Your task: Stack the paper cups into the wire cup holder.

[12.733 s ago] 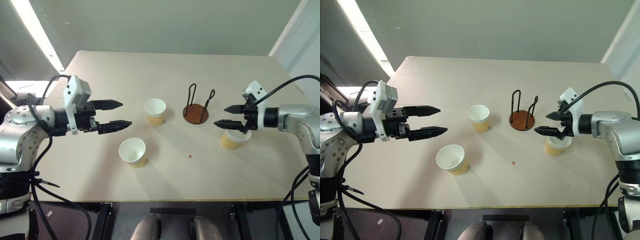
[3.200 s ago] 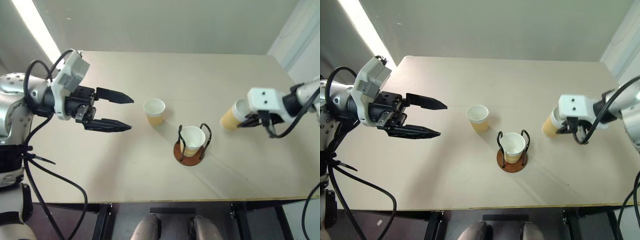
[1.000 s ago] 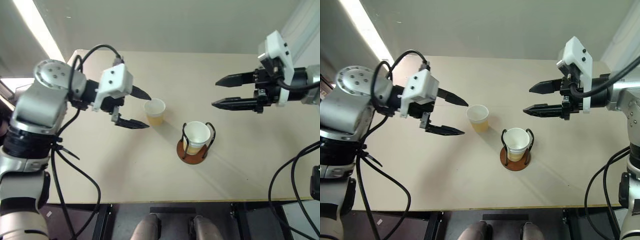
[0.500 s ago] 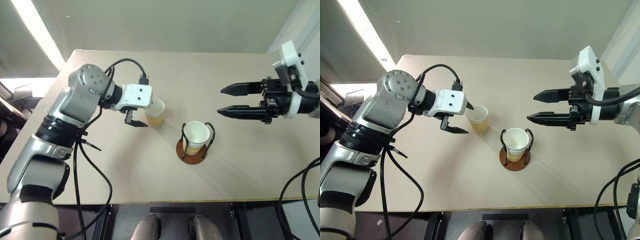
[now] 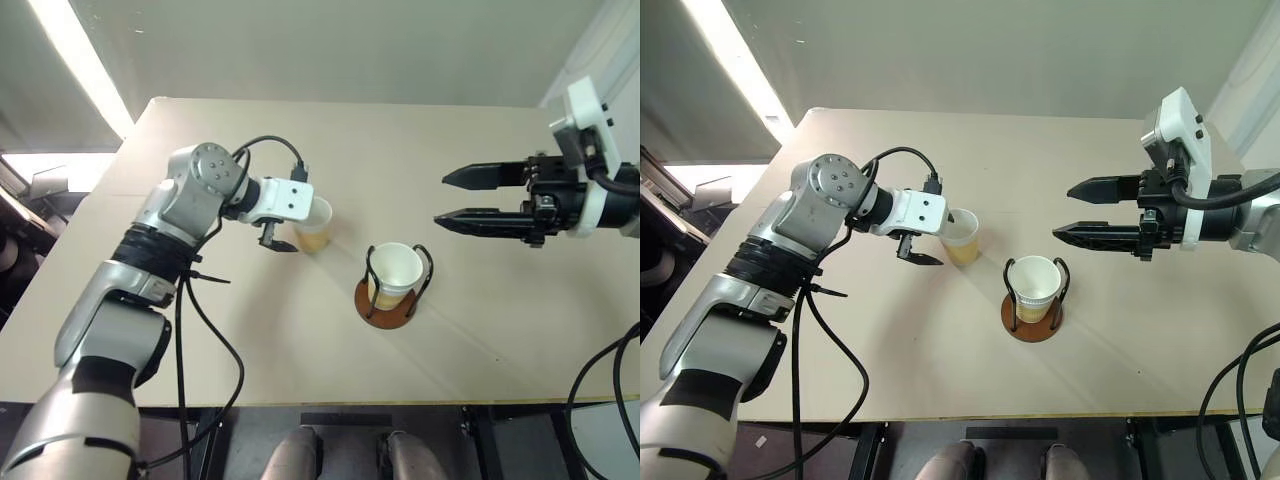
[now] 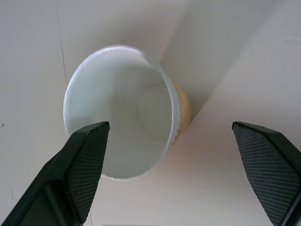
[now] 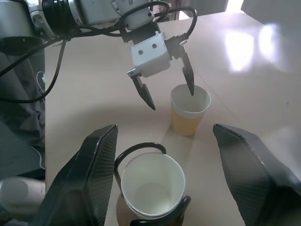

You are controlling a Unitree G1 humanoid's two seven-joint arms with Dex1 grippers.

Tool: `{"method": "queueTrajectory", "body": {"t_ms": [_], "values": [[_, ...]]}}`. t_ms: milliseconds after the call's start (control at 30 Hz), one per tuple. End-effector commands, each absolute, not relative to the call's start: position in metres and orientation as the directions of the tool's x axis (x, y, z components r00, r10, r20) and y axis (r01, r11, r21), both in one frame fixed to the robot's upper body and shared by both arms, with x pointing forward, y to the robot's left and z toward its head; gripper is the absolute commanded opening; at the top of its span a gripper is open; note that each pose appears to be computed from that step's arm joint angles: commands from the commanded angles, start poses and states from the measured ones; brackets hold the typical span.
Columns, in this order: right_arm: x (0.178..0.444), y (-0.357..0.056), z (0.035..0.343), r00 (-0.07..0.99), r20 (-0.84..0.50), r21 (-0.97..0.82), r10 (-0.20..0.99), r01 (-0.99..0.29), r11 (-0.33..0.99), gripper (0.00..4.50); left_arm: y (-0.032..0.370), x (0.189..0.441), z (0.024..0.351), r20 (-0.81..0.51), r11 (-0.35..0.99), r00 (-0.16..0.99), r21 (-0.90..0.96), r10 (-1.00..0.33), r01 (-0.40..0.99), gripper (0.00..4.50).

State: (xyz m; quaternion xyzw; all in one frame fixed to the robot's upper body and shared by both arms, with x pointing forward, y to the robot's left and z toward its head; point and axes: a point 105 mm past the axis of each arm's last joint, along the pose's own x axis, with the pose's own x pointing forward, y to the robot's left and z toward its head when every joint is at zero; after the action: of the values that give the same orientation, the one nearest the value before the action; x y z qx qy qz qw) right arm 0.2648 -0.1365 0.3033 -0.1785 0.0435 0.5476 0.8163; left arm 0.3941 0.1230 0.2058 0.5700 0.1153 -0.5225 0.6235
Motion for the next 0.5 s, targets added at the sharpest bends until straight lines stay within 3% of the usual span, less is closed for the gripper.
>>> {"method": "queueTrajectory", "body": {"t_ms": [33,200,300,500], "values": [[0.258,-0.133,0.314,0.4,-0.25,-0.295,0.882,-0.899,0.324,3.33,0.117,0.399,0.218,-0.714,-0.218,0.457,0.636,-0.53,0.741,4.5],[0.257,-0.132,0.314,0.399,-0.248,-0.295,0.883,-0.899,0.324,3.33,0.109,0.397,0.209,-0.725,-0.274,0.417,0.627,-0.548,0.73,4.5],[0.254,-0.132,0.313,0.39,-0.245,-0.313,0.888,-0.898,0.308,3.37,0.105,0.396,0.208,-0.72,-0.32,0.402,0.641,-0.566,0.698,3.95],[0.247,-0.143,0.309,0.337,-0.271,-0.338,0.902,-0.91,0.239,3.37,0.103,0.391,0.21,-0.725,-0.349,0.355,0.625,-0.59,0.698,1.81]]}}
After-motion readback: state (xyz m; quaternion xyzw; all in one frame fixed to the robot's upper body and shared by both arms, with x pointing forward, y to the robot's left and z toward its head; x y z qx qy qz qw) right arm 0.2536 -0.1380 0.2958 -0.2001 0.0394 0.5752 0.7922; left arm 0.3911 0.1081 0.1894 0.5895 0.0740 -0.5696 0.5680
